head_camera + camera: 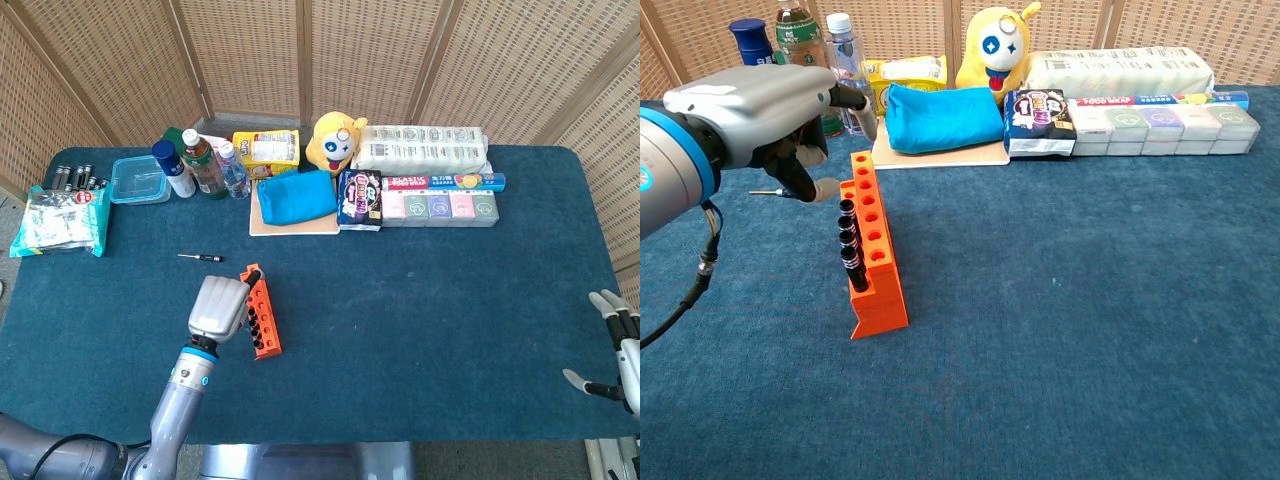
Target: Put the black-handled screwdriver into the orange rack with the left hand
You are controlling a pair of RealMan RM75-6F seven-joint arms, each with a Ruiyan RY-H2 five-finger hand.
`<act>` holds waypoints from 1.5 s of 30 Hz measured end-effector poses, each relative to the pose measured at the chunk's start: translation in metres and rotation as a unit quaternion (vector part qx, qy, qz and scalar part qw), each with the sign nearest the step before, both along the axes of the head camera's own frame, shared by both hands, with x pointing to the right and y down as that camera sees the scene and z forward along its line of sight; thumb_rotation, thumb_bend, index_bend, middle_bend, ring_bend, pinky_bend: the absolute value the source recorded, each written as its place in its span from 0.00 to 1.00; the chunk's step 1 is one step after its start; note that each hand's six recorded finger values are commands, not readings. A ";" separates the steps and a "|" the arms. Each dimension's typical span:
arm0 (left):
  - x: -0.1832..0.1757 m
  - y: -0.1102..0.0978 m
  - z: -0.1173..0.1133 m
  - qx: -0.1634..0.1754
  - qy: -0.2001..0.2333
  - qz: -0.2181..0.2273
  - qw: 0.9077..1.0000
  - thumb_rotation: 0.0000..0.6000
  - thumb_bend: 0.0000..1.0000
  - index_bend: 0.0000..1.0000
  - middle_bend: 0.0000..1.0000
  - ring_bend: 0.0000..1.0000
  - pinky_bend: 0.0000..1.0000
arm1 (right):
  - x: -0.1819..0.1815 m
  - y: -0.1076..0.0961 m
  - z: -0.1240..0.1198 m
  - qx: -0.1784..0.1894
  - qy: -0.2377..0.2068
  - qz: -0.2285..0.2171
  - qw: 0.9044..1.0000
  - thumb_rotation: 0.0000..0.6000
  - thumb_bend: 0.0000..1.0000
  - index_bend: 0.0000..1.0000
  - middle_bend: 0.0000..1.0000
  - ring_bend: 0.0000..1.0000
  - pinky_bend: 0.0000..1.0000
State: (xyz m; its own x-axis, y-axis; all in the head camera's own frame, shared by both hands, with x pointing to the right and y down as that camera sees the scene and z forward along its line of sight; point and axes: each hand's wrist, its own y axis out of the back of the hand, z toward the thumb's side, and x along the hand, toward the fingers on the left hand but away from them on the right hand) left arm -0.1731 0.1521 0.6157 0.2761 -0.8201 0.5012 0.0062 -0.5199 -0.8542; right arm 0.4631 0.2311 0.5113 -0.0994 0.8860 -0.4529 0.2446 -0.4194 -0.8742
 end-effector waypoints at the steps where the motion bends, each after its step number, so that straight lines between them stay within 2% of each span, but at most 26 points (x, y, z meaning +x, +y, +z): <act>1: 0.001 0.000 0.001 -0.001 0.000 0.001 1.000 1.00 0.35 0.28 1.00 1.00 1.00 | 0.000 0.000 0.000 0.000 0.000 0.000 1.000 1.00 0.00 0.06 0.06 0.08 0.24; 22: 0.005 0.005 0.015 -0.015 -0.014 0.011 1.000 1.00 0.35 0.28 1.00 1.00 1.00 | 0.001 0.000 0.001 -0.002 0.000 0.001 1.000 1.00 0.00 0.06 0.06 0.08 0.24; 45: 0.009 0.006 0.011 -0.012 -0.005 0.011 1.000 1.00 0.35 0.28 1.00 1.00 1.00 | 0.001 -0.001 -0.001 0.001 -0.001 0.002 1.000 1.00 0.00 0.06 0.06 0.08 0.24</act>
State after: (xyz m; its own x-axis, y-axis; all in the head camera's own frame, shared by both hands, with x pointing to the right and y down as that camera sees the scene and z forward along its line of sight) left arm -0.1644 0.1583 0.6262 0.2890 -0.8013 0.5238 0.0260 -0.5404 -0.8410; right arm 0.4646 0.2305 0.5104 -0.1015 0.8861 -0.4522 0.2484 -0.4176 -0.8741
